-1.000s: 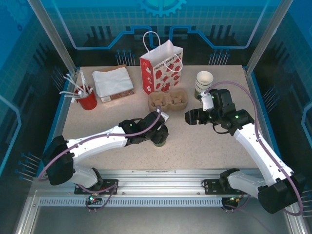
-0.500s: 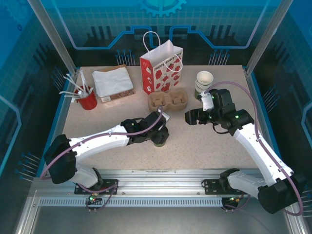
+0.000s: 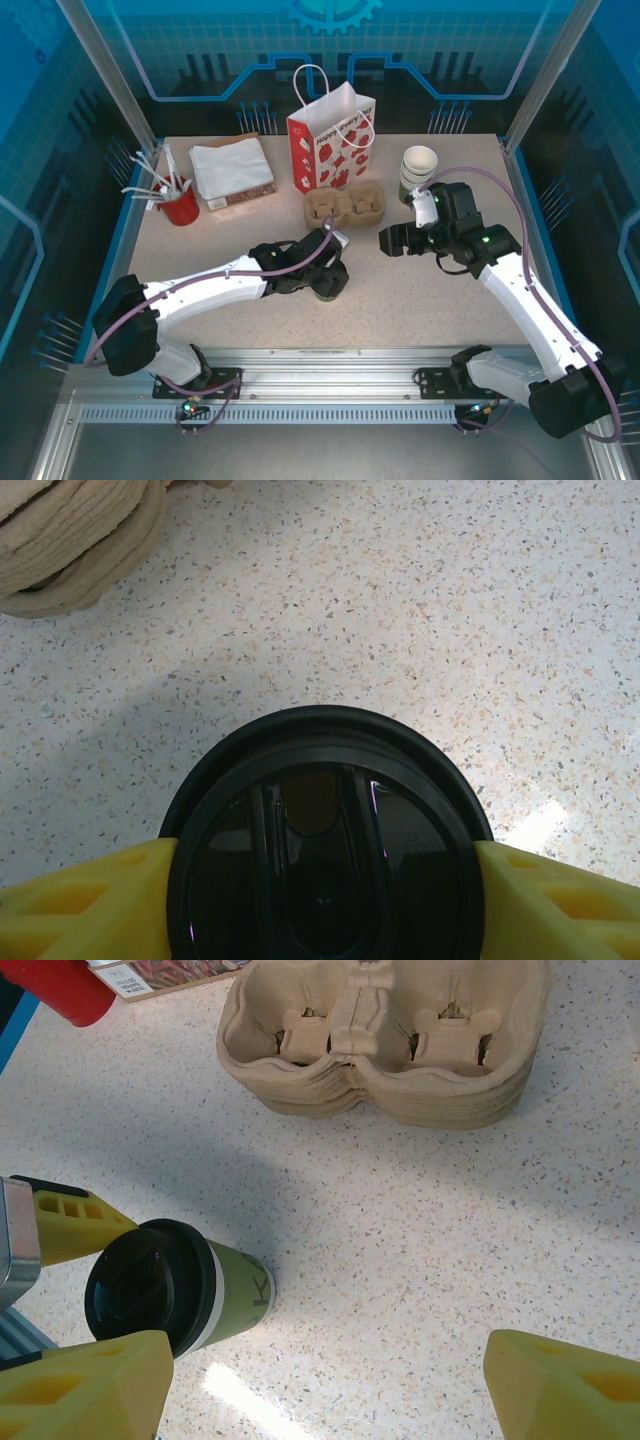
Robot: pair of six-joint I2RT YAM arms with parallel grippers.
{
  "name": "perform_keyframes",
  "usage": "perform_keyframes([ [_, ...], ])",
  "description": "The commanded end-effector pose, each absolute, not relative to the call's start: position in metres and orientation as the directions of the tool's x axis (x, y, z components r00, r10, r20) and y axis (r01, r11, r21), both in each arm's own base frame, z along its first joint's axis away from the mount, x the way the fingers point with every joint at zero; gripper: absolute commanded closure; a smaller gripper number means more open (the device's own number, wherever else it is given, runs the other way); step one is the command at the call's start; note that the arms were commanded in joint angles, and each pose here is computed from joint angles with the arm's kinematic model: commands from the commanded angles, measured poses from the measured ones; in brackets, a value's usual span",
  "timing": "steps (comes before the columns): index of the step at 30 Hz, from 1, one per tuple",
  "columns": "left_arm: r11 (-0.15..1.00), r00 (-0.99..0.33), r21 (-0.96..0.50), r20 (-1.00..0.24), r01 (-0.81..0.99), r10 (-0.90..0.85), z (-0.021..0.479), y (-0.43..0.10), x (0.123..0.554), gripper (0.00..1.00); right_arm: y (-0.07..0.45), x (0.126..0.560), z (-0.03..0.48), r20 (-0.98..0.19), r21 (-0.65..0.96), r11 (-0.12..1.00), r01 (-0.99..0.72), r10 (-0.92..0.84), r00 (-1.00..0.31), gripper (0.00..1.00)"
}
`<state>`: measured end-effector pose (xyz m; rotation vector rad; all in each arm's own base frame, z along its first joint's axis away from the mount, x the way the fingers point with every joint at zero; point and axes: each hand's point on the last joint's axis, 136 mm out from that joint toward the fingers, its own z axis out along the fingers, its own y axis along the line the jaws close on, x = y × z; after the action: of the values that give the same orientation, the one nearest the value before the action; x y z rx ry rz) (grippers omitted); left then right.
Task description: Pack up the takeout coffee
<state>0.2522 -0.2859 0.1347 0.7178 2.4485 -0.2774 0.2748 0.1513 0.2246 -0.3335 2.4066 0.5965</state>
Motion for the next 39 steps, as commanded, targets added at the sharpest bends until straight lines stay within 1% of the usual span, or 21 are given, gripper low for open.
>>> perform_keyframes([
  [1, 0.831, -0.710, -0.052, -0.550, 0.554, 0.439, 0.133, -0.290, 0.249, 0.29, 0.152, 0.273, 0.220, -0.619, 0.346, 0.860, -0.374, -0.090, -0.780, 0.17],
  [7, 0.841, -0.728, -0.059, -0.535, 0.537, 0.428, 0.130, -0.289, 0.248, 0.30, 0.152, 0.273, 0.217, -0.614, 0.346, 0.862, -0.370, -0.090, -0.784, 0.17],
  [13, 0.851, -0.756, -0.062, -0.497, 0.521, 0.427, 0.124, -0.286, 0.244, 0.34, 0.153, 0.273, 0.215, -0.610, 0.352, 0.860, -0.368, -0.087, -0.787, 0.17],
  [21, 0.855, -0.774, -0.014, -0.431, 0.519, 0.463, 0.112, -0.274, 0.237, 0.34, 0.155, 0.274, 0.214, -0.608, 0.355, 0.859, -0.369, -0.088, -0.789, 0.17],
  [28, 0.849, -0.790, -0.035, -0.387, 0.528, 0.475, 0.105, -0.273, 0.229, 0.35, 0.156, 0.274, 0.213, -0.605, 0.355, 0.860, -0.368, -0.089, -0.791, 0.16],
  [32, 0.849, -0.795, -0.012, -0.359, 0.528, 0.489, 0.103, -0.268, 0.227, 0.36, 0.157, 0.274, 0.212, -0.602, 0.354, 0.860, -0.368, -0.092, -0.793, 0.16],
  [36, 0.857, -0.797, 0.027, -0.355, 0.514, 0.489, 0.097, -0.259, 0.229, 0.38, 0.158, 0.274, 0.212, -0.602, 0.355, 0.859, -0.369, -0.092, -0.793, 0.16],
  [39, 0.862, -0.801, 0.029, -0.356, 0.505, 0.482, 0.090, -0.256, 0.229, 0.40, 0.158, 0.273, 0.212, -0.602, 0.355, 0.859, -0.370, -0.093, -0.793, 0.16],
])
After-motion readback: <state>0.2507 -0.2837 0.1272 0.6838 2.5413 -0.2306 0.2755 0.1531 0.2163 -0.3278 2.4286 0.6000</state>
